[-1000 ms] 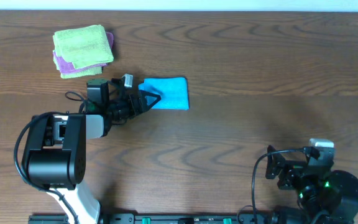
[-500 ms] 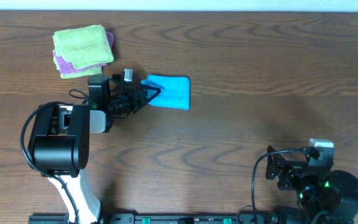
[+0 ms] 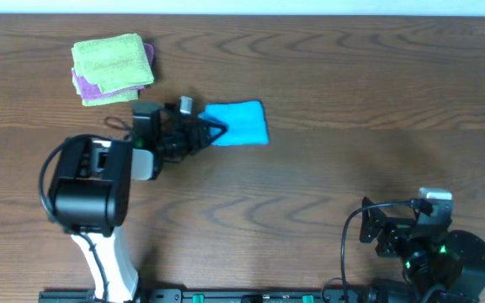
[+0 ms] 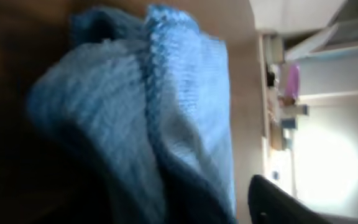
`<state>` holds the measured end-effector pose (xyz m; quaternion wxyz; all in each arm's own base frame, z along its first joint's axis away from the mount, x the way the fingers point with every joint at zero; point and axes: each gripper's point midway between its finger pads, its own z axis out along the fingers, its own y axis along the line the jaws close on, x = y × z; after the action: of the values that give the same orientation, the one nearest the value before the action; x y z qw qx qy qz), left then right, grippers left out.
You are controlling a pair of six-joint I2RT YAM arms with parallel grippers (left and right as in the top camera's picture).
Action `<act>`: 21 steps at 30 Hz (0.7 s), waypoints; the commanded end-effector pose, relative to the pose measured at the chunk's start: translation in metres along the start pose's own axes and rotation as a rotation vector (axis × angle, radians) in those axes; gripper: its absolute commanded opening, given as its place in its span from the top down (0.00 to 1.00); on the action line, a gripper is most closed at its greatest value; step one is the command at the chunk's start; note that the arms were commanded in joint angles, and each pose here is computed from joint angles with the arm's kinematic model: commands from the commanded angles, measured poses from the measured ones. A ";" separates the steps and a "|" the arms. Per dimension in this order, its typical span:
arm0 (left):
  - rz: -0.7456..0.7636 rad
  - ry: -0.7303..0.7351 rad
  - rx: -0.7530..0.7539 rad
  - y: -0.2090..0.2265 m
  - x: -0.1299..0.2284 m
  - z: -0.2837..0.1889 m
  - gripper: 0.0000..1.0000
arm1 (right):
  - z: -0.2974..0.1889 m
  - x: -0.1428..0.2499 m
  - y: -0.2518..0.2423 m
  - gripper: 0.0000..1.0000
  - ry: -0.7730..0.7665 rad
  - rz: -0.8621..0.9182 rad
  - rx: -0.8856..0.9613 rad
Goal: Fold the cloth
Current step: 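Lift the blue cloth and carry it left toward the cloth stack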
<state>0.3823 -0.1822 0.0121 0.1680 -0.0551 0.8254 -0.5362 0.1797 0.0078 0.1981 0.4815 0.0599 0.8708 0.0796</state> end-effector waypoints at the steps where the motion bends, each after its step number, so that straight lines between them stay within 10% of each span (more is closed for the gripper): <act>1: -0.152 0.068 -0.180 0.063 0.054 0.010 0.66 | 0.002 0.003 0.002 0.01 0.009 -0.017 -0.011; 3: -0.166 0.068 -0.180 0.063 0.055 0.011 0.94 | 0.002 0.003 0.002 0.01 0.009 -0.017 -0.011; 21: -0.021 -0.001 -0.017 0.015 -0.013 0.013 0.94 | 0.002 0.003 0.002 0.01 0.009 -0.017 -0.011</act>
<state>0.3929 -0.1898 0.0113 0.1528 -0.0555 0.8197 -0.5493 0.1797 0.0078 0.1981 0.4815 0.0599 0.8708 0.0796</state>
